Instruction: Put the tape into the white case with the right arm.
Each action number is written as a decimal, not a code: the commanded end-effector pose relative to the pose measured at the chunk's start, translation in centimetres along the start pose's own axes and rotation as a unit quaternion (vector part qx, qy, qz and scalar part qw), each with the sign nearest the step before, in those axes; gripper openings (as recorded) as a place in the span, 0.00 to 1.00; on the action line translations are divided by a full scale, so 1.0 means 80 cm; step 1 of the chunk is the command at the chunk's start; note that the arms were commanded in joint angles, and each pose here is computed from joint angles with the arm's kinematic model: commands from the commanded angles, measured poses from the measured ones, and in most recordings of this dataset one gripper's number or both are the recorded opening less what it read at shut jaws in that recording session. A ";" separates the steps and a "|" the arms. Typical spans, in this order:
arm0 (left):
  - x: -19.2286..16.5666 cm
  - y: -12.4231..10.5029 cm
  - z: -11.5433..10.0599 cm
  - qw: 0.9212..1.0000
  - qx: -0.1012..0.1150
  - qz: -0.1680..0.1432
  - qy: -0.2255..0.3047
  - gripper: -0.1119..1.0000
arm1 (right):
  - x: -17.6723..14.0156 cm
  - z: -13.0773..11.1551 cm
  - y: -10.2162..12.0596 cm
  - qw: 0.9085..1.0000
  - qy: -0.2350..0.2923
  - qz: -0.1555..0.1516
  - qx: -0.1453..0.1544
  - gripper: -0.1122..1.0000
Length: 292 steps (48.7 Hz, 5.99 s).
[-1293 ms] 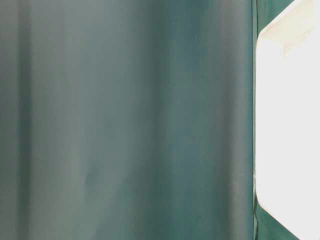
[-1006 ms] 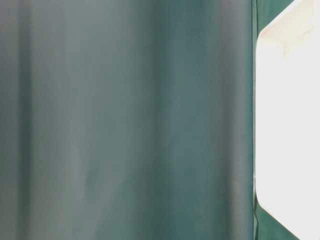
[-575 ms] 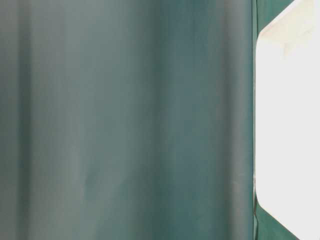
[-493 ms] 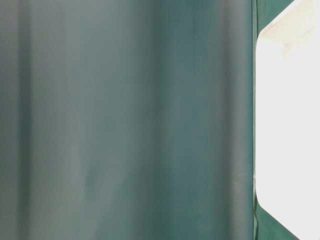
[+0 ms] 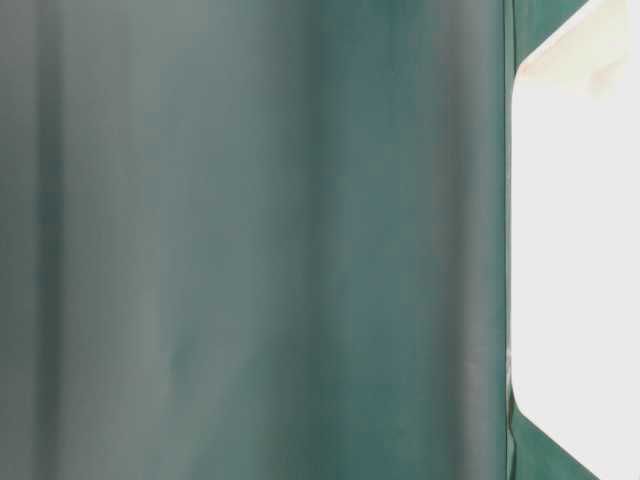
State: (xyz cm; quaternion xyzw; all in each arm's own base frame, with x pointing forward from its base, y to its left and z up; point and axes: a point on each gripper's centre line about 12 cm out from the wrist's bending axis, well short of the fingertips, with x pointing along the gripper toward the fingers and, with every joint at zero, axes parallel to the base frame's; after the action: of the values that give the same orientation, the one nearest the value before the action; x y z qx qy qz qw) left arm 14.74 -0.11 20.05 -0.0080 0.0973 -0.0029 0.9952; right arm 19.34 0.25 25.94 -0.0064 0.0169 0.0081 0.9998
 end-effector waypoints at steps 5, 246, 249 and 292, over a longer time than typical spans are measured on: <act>0.001 -0.001 0.005 1.000 -0.001 -0.002 -0.002 0.10 | 0.005 -0.005 0.000 1.000 0.026 0.000 0.002 0.85; -0.008 0.000 -0.019 1.000 -0.009 -0.002 0.009 0.10 | 0.331 -0.162 0.187 0.908 0.395 0.132 -0.050 0.10; -0.008 0.000 -0.019 1.000 -0.009 -0.002 0.009 0.10 | 0.330 -0.163 0.186 0.905 0.401 0.131 -0.051 0.10; -0.008 0.000 -0.020 1.000 -0.010 -0.002 0.011 0.10 | 0.314 -0.087 0.180 0.916 0.378 0.129 -0.047 0.10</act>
State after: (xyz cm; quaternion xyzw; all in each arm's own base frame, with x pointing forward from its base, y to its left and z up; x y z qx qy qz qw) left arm 13.70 -0.14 18.30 -0.0171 0.1110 -0.0030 0.9937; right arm 43.66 14.90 15.31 -0.0594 0.4216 0.1335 0.8949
